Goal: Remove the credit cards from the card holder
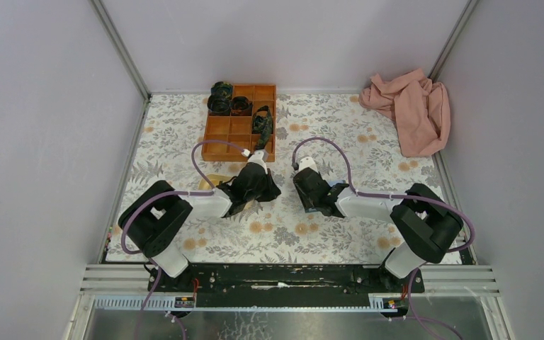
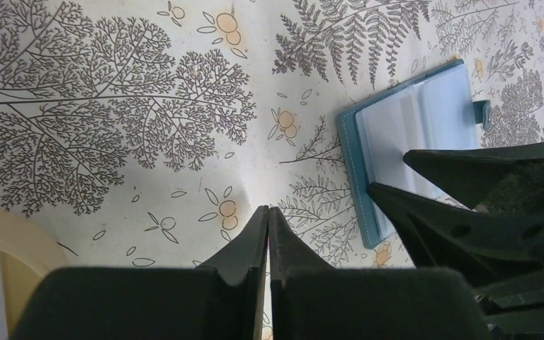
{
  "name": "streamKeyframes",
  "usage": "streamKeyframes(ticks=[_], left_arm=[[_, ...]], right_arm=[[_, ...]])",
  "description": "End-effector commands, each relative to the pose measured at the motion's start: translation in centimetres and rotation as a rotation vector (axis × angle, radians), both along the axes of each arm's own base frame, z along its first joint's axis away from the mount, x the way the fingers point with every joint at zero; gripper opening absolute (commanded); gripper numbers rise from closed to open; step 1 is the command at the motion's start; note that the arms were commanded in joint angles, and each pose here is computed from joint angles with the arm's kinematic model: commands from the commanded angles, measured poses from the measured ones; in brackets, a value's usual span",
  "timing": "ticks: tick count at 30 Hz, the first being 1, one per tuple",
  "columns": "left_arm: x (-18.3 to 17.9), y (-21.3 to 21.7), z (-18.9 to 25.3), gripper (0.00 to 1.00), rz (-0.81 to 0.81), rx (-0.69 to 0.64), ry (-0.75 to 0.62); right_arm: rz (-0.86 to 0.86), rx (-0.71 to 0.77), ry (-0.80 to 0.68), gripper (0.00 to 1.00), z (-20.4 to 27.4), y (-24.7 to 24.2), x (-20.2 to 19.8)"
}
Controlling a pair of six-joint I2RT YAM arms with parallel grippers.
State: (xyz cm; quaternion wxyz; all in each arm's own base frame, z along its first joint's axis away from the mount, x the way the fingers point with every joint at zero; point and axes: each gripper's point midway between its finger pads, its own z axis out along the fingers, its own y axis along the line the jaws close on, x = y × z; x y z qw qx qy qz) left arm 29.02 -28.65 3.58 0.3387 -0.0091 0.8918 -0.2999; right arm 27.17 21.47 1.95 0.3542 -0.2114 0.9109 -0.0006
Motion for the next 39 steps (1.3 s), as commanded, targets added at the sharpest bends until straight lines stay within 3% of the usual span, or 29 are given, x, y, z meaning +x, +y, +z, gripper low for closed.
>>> streamKeyframes(ticks=[1,11,31,32,35,36,39], left_arm=[[1.1,-1.1,1.6,0.04,-0.008,-0.052,-0.036],[1.0,-1.4,1.4,0.04,-0.02,-0.065,-0.02],[0.7,-2.0,1.2,0.04,-0.052,-0.086,0.005],[0.7,-2.1,1.1,0.03,-0.053,-0.085,0.008],[0.6,-2.1,1.0,0.03,-0.055,-0.086,0.013],[0.6,-2.2,1.0,0.03,-0.058,-0.088,0.014],[0.5,-2.2,1.0,0.03,-0.062,-0.09,0.018]], right_arm=[[-0.048,0.001,-0.041,0.44,1.1,0.2,0.9],[-0.077,0.025,-0.054,0.0,1.6,0.2,1.1],[-0.105,0.13,-0.131,0.0,5.1,-0.4,1.4],[-0.115,0.112,-0.13,0.03,4.9,-0.6,1.5],[-0.147,0.015,-0.113,0.53,3.9,-1.7,1.9],[-0.15,-0.004,-0.104,0.6,3.5,-1.8,1.9],[-0.15,-0.018,-0.094,0.61,3.1,-1.8,1.8]])
